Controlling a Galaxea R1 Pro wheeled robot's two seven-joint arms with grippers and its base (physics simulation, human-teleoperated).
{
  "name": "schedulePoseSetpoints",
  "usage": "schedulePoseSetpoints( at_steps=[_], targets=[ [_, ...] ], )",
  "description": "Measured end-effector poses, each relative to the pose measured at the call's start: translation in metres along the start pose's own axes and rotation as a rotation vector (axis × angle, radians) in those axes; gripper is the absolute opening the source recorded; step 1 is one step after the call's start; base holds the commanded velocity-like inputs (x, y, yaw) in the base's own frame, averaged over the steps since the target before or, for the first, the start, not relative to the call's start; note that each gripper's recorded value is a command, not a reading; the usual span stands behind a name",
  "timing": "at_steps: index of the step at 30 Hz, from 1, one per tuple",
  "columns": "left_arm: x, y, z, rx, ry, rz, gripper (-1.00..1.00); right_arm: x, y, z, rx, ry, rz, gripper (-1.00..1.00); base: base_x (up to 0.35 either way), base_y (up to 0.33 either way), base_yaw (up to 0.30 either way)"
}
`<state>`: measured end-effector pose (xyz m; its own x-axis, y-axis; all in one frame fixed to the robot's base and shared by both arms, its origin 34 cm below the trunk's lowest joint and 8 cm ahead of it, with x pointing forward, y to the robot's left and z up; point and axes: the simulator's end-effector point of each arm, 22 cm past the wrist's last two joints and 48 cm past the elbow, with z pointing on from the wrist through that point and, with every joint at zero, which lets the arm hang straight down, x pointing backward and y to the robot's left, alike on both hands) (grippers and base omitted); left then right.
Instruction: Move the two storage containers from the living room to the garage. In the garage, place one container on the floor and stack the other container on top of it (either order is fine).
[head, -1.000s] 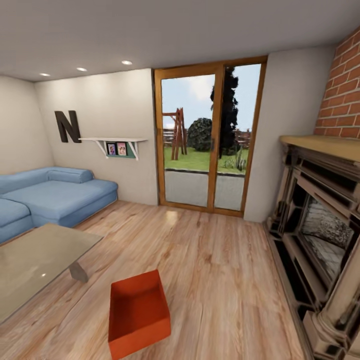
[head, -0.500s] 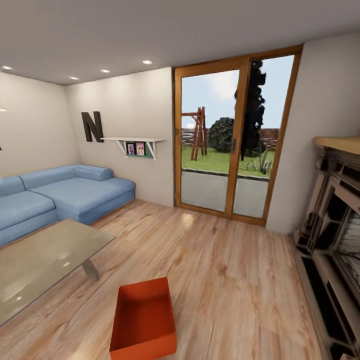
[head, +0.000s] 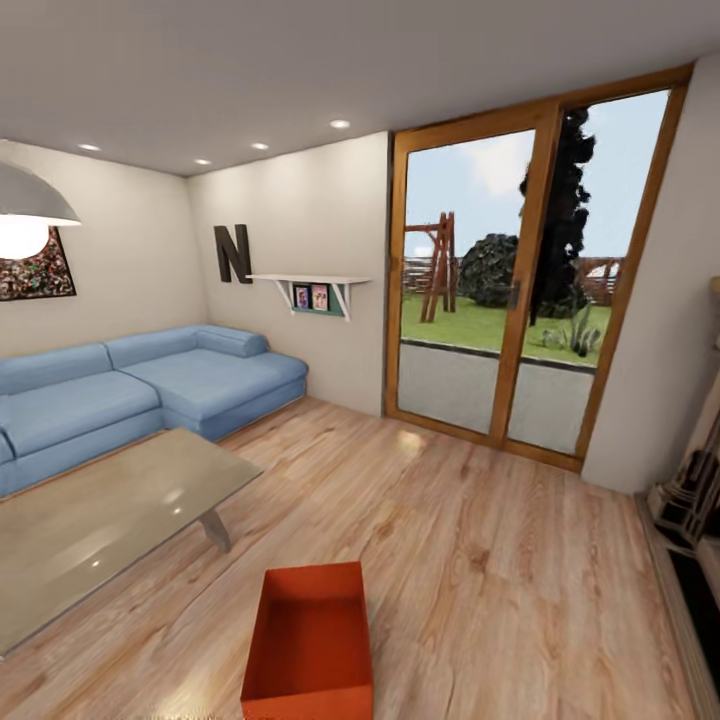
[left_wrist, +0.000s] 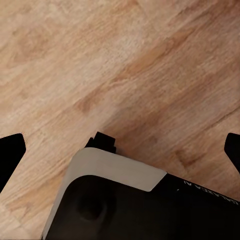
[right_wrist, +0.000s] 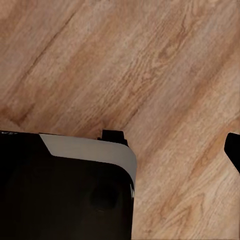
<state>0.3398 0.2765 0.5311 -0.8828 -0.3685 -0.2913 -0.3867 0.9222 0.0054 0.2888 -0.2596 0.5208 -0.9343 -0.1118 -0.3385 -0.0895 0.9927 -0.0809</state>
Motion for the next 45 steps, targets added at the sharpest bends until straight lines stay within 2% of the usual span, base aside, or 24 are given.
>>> schedulePoseSetpoints(
  at_steps=[14, 19, 25, 31, 45],
  targets=[
    [-0.0002, 0.0000, 0.0000, 0.000, -0.001, -0.002, 1.00, 0.0002, -0.0011, 0.0001, -0.001, 0.000, -0.001, 1.00, 0.000, 0.000, 0.261],
    [0.0007, -0.0019, -0.0002, 0.003, 0.001, -0.007, 1.00, 0.0000, -0.0026, 0.0000, 0.011, -0.001, 0.010, 1.00, 0.000, 0.000, 0.057],
    [0.0014, -0.0033, -0.0004, 0.004, 0.002, -0.011, 1.00, 0.0004, -0.0018, 0.0000, 0.001, 0.001, 0.001, 1.00, 0.018, 0.000, 0.004],
    [0.0011, -0.0028, -0.0005, 0.004, 0.001, -0.001, 1.00, 0.0001, -0.0016, -0.0002, 0.005, -0.001, -0.001, 1.00, 0.255, 0.000, 0.000],
    [0.0001, 0.0001, -0.0003, 0.000, 0.000, -0.009, 1.00, 0.0007, -0.0056, -0.0002, 0.017, 0.001, 0.004, 1.00, 0.320, 0.000, 0.046]
  ],
)
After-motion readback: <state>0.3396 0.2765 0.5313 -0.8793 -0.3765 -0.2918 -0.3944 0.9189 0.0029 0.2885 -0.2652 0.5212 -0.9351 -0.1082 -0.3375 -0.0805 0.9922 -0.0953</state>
